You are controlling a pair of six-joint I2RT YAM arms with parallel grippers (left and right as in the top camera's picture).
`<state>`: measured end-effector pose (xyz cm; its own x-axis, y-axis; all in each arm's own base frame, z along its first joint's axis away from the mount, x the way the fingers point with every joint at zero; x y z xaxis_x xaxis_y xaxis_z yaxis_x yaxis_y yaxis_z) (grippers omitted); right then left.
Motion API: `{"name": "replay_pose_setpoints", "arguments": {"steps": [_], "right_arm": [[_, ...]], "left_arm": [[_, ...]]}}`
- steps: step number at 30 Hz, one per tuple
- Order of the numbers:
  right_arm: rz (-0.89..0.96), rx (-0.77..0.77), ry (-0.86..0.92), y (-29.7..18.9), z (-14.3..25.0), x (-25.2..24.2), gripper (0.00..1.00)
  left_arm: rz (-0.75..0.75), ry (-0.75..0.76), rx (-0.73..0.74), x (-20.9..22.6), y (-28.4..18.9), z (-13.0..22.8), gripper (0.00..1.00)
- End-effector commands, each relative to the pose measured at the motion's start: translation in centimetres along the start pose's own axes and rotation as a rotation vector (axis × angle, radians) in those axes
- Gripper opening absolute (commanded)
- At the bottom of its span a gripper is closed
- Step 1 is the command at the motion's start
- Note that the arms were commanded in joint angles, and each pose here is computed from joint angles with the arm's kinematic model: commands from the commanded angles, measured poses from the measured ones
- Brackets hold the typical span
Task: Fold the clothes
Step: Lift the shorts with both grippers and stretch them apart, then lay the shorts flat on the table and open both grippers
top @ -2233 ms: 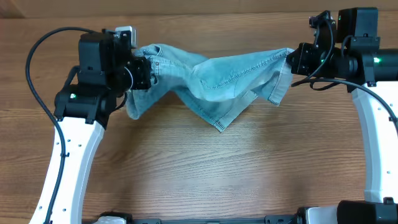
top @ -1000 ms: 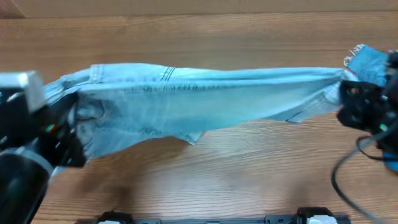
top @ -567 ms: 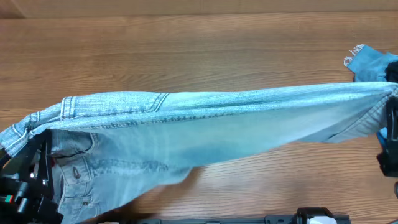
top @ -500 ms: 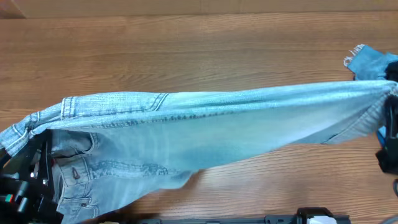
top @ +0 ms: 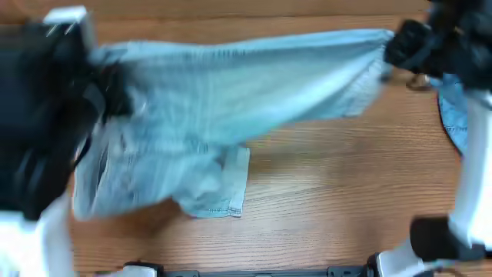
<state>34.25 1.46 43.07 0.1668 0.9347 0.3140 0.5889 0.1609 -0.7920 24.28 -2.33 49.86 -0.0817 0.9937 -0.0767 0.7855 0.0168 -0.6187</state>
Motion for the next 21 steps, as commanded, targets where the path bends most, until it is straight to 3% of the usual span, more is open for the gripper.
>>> {"name": "replay_pose_setpoints", "arguments": {"steps": [1,7,11,13,14,19,21], "right_arm": [[0.039,0.014,-0.022,5.1,-2.1,-1.0,0.04],[-0.028,0.001,-0.075,13.4,-4.8,-1.1,0.07],[-0.074,-0.057,-0.101,17.5,-6.3,-1.1,0.47],[-0.080,-0.081,-0.106,18.7,-6.7,-1.2,0.62],[-0.082,-0.090,-0.116,19.0,-6.9,-1.2,0.64],[-0.060,-0.105,-0.169,18.6,-7.1,-1.4,0.72],[-0.050,-0.060,-0.159,18.4,-6.4,-1.6,0.72]], "left_arm": [[-0.243,0.015,-0.004,0.8,7.1,-2.1,0.12],[-0.313,0.055,0.026,0.9,19.7,-3.6,0.26],[-0.342,0.027,0.011,2.2,25.9,-3.7,0.43],[-0.355,0.038,-0.008,2.8,27.6,-3.9,0.65],[-0.358,0.044,-0.014,3.0,28.0,-4.0,0.73],[-0.459,0.111,-0.082,4.4,26.4,-5.7,1.00],[-0.532,0.113,-0.118,4.8,24.9,-6.6,1.00]]}}
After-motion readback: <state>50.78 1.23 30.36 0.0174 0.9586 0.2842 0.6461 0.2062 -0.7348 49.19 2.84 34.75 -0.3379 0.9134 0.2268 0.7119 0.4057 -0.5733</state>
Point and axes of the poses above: each gripper's point midway between its finger pads, its own y axis out along the fingers, its own x axis along the line the jaws close on, z = x × y, the point moved 10 cm from there along -y, back along the fingers, and after that the axes turned 1 degree about y, right-handed, at the moved point
